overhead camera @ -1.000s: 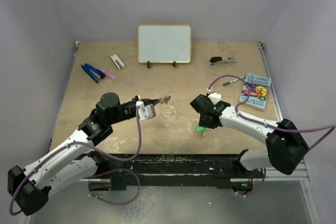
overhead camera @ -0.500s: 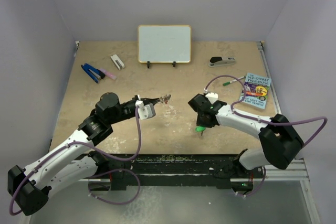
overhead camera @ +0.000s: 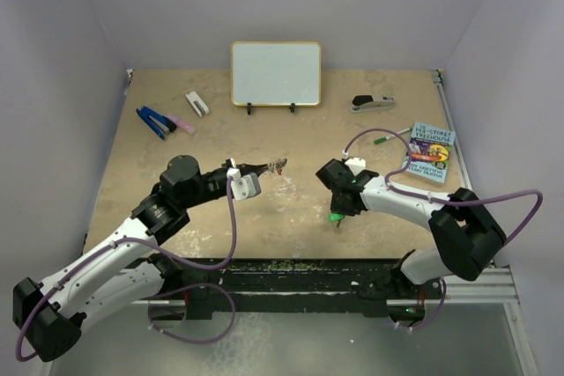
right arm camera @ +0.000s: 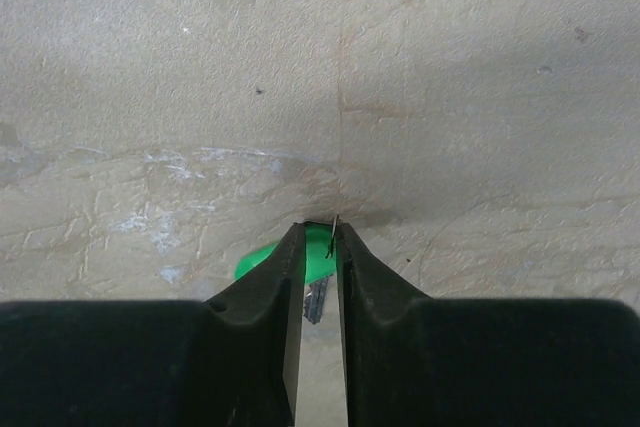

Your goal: Put the keys on the keyring

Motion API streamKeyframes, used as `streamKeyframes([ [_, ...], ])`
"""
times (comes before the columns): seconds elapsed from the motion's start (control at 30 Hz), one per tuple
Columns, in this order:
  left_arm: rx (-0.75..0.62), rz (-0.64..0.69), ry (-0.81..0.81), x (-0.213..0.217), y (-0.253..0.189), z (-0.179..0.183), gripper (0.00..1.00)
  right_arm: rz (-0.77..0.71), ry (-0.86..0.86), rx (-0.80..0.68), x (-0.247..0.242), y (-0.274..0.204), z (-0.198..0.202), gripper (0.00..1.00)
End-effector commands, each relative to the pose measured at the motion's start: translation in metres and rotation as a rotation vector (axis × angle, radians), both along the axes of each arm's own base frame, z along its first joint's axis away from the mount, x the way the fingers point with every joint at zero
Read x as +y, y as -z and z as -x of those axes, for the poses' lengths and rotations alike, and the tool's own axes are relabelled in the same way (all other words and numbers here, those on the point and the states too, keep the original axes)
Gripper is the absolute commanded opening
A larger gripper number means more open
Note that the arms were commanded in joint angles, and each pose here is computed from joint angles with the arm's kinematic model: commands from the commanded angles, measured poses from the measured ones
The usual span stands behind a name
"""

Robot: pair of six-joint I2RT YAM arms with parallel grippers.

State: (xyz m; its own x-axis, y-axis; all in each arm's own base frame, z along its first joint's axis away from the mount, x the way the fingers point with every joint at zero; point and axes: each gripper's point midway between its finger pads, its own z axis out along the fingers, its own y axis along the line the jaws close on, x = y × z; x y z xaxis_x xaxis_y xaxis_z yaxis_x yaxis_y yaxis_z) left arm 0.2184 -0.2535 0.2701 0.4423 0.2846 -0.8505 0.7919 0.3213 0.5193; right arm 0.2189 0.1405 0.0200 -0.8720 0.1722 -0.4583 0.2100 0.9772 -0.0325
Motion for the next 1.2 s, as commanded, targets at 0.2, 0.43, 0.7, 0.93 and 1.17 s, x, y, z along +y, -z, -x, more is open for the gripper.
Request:
streamKeyframes([
  [0.2, -0.099, 0.101, -0.007, -0.002, -0.041, -0.004, 0.04, 0.019, 0.005, 0.015, -0.007, -0.002, 0.005, 0.10],
  [0.43, -0.100, 0.111, -0.006, -0.004, -0.042, -0.005, 0.04, 0.012, -0.008, 0.012, -0.009, -0.009, 0.008, 0.01],
  [0.7, -0.102, 0.126, -0.008, -0.005, -0.043, -0.007, 0.04, 0.015, -0.044, -0.037, -0.014, -0.034, 0.007, 0.00],
  [0.93, -0.034, 0.181, -0.006, -0.008, -0.052, -0.005, 0.04, -0.354, -0.297, -0.344, 0.042, -0.110, -0.009, 0.00],
  [1.17, 0.048, 0.213, -0.009, -0.009, -0.041, -0.003, 0.04, -0.594, -0.578, -0.607, 0.073, -0.195, 0.010, 0.00],
])
